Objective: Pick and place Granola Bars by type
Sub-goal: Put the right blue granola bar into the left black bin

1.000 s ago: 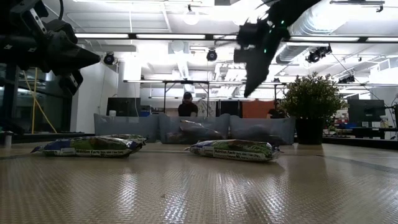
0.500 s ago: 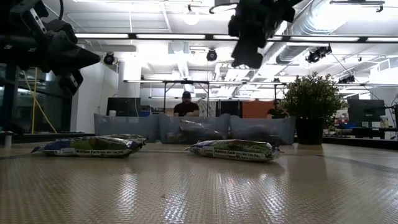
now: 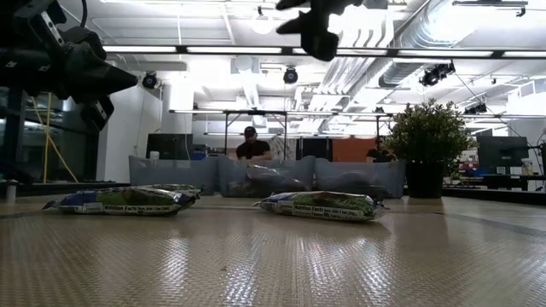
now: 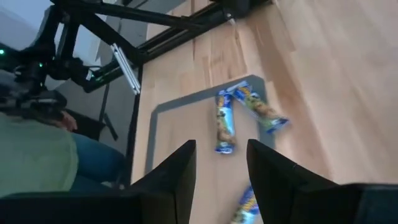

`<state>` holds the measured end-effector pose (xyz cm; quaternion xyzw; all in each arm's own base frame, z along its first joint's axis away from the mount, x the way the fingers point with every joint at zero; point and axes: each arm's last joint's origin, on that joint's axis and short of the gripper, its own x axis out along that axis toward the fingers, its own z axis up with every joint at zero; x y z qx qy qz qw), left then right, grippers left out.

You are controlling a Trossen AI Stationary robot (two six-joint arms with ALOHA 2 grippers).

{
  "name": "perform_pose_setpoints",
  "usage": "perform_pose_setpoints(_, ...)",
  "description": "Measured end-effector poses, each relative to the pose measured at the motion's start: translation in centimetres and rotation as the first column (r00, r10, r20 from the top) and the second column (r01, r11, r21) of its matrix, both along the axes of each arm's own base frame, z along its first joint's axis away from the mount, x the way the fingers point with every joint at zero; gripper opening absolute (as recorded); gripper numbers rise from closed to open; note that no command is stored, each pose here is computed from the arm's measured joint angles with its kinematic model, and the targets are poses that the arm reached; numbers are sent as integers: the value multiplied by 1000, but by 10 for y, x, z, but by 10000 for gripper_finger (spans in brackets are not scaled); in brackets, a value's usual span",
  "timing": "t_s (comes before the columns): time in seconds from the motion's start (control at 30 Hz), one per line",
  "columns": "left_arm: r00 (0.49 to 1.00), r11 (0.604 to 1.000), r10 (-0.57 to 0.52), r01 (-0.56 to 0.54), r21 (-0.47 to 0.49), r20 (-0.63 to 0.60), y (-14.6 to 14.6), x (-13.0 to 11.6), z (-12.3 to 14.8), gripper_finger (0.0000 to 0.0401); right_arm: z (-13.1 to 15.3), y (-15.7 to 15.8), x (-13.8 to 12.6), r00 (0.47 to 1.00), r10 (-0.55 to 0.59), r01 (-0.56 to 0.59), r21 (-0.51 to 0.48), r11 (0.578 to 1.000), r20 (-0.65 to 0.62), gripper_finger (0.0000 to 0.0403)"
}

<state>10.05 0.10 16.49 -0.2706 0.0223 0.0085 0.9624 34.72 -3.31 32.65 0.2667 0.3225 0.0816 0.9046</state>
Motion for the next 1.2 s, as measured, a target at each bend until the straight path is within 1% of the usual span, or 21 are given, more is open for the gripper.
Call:
perform_pose_setpoints(0.13,1000,1000,0,0,0,0,0,0,0,1,-2,29,4,998,-44,44,1,999,-36,126)
perform_pose_setpoints(0.37,1000,1000,0,0,0,0,0,0,0,1,-7,75,5,994,-82,83,10,997,-76,126)
perform_pose_setpoints(0.53,1000,1000,1,-1,0,0,0,0,0,1,-7,100,1,991,-106,107,-1,994,-81,126)
perform_pose_setpoints(0.73,1000,1000,0,0,0,0,0,0,0,1,-7,123,-4,990,-127,124,-46,991,-64,126)
perform_pose_setpoints(0.8,1000,1000,0,0,0,0,0,0,0,1,-5,129,-6,989,-142,139,-75,987,-40,126)
perform_pose_setpoints(0.97,1000,1000,0,0,0,0,0,0,0,1,3,134,-14,975,-220,220,-126,967,13,126)
perform_pose_setpoints(1.07,1000,1000,0,0,0,0,0,0,0,1,14,132,-25,960,-274,279,-175,944,53,126)
perform_pose_setpoints(1.2,1000,1000,0,0,0,0,0,0,0,1,28,124,-45,936,-345,353,-234,906,75,126)
